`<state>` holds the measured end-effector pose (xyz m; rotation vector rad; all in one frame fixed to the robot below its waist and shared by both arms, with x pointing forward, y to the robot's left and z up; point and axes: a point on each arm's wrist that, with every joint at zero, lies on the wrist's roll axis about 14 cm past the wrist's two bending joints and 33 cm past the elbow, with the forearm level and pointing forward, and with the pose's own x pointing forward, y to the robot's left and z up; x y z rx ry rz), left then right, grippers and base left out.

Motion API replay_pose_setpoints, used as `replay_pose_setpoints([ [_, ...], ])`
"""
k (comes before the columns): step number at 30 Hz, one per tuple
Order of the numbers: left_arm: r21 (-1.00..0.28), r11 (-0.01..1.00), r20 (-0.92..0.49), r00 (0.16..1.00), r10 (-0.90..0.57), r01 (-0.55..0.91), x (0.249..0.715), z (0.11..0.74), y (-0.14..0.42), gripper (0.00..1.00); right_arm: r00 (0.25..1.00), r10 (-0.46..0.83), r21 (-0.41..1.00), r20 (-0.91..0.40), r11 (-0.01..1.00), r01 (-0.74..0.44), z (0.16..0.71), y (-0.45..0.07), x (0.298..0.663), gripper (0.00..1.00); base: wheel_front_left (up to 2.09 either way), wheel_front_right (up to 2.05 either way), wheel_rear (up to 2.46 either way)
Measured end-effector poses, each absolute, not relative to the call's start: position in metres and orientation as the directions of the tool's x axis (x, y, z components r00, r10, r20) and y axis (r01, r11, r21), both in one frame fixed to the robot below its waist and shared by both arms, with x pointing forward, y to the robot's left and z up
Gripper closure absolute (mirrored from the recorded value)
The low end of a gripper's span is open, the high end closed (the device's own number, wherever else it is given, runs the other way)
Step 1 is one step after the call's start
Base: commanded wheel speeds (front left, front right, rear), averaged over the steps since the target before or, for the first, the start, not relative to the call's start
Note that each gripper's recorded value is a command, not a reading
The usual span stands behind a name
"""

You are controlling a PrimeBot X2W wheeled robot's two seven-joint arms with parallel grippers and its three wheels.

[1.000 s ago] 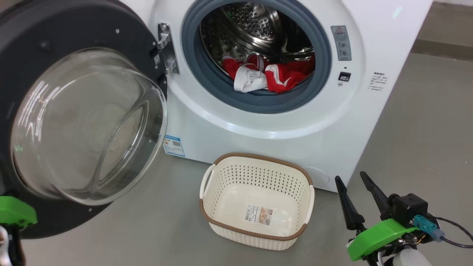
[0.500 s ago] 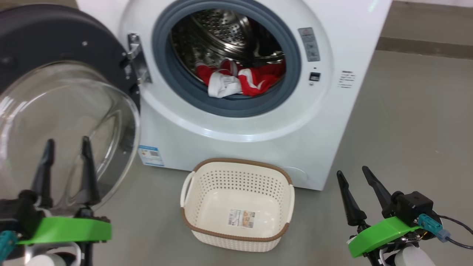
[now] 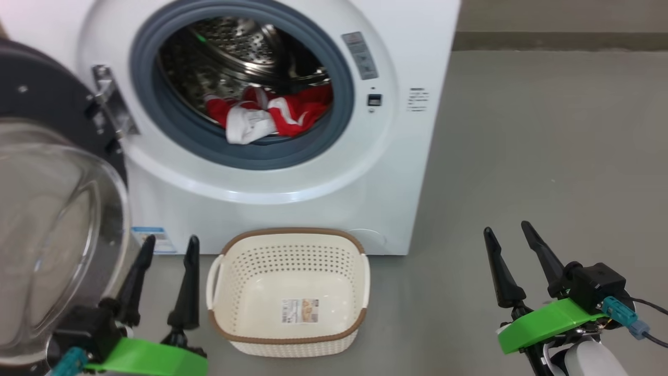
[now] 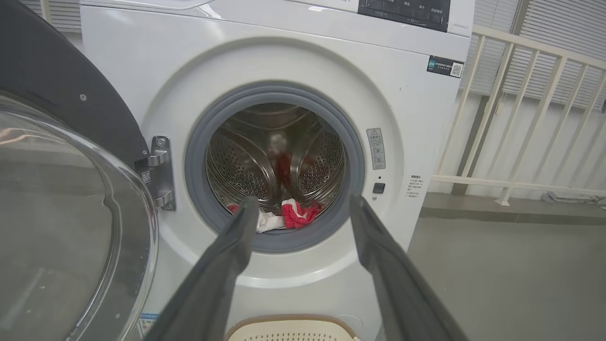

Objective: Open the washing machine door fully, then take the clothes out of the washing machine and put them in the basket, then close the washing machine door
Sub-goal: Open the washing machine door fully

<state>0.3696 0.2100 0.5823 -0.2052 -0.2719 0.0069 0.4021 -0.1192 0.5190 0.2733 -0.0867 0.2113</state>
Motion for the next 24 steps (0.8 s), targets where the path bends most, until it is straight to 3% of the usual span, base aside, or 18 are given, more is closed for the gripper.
replay_pose_setpoints([
  [11,-0.198,0.976,0.115,0.991,-0.062,0.084,0.372,0.528,0.182,0.00,0.983,0.104,0.240,0.148,0.961,-0.138,0.530,-0.153,0.390,0.00,0.00,0.00,0.00],
  [24,-0.195,0.978,0.089,0.995,-0.054,0.071,0.359,0.513,0.179,0.00,0.985,0.071,0.211,0.156,0.972,-0.103,0.531,-0.167,0.369,0.00,0.00,0.00,0.00],
])
